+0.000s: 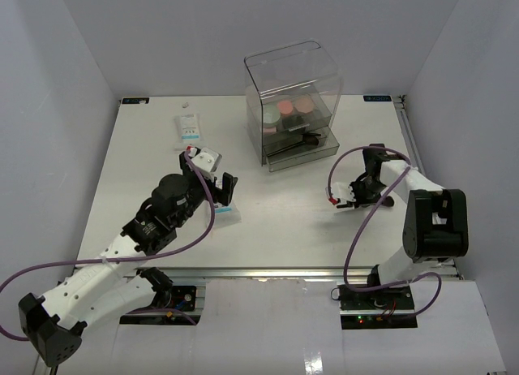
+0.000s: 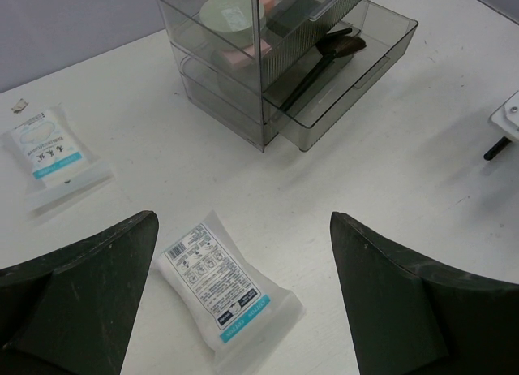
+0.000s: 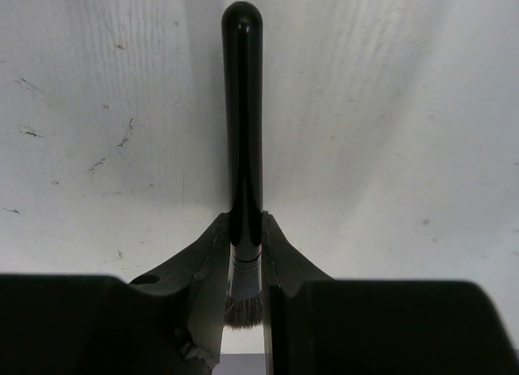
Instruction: Organize the makeup
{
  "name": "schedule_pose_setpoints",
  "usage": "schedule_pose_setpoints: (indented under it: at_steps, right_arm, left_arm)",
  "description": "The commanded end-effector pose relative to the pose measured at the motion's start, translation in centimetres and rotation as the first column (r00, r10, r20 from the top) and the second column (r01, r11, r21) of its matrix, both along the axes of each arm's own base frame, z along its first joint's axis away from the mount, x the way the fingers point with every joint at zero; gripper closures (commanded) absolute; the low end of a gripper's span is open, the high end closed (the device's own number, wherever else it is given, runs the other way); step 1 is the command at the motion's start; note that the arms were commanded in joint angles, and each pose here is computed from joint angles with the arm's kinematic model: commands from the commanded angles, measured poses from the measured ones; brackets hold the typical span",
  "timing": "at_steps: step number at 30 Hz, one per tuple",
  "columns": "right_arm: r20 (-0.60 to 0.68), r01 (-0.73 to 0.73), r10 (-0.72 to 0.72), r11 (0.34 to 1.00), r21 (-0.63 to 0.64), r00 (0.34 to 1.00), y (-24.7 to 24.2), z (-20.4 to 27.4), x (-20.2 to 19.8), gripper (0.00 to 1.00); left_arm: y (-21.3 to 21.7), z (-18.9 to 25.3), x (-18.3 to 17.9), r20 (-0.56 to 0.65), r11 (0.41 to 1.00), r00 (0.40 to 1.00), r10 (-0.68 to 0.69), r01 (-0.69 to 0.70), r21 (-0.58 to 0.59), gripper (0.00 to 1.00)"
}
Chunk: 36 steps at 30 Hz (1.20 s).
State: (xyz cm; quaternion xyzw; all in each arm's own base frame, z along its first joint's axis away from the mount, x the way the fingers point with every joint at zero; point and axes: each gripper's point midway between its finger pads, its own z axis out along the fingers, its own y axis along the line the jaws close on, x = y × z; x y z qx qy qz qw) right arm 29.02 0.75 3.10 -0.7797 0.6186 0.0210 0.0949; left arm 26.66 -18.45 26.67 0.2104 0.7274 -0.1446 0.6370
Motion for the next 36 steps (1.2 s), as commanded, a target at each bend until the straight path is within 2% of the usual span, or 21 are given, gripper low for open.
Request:
schedule_pose_setpoints:
  at_steps: [1,5,10,22,25,30,33,36]
  right_arm:
    - [0.096,0.0,-0.016,0.987,0.161,0.995,4.2,4.9,-0.2,0.92]
    - [0.176,-0.032,-0.012,0.969,0.247,0.984,8.0,8.9,0.6,0.92]
    - [0.3,-0.084,-0.017,0.944,0.318,0.954,13.7,15.2,4.1,0.92]
    - [0.481,-0.117,-0.032,0.954,0.277,0.876,22.8,18.8,13.3,0.92]
    - [0.509,-0.127,-0.008,0.965,0.23,0.861,23.8,17.7,14.7,0.91]
    - [0.552,-0.105,-0.01,0.979,0.176,0.834,23.5,16.0,16.5,0.81]
    - [0.543,-0.1,-0.001,0.983,0.156,0.84,22.9,14.3,16.6,0.71]
    - [0.534,-0.076,-0.024,0.983,0.164,0.845,22.3,13.5,16.8,0.53]
  left_arm:
    - [0.1,0.2,0.3,0.005,1.0,1.0,0.007,-0.007,-0.021,0.02]
    - [0.5,0.0,0.6,0.003,1.0,1.0,0.026,-0.026,-0.014,0.02]
    - [1.0,0.1,0.9,0.008,0.999,0.999,0.046,-0.046,-0.016,0.02]
    - [1.6,0.1,1.3,0.013,0.998,0.998,0.066,-0.066,-0.018,0.02]
    - [1.7,0.0,1.4,0.008,0.998,0.998,0.068,-0.068,-0.018,0.02]
    - [1.9,-0.1,1.6,0.005,0.997,0.998,0.07,-0.07,-0.019,0.02]
    - [1.9,-0.2,1.7,0.001,0.997,0.998,0.07,-0.07,-0.018,0.02]
    - [1.8,-0.2,1.7,-0.002,0.998,0.998,0.065,-0.065,-0.021,0.02]
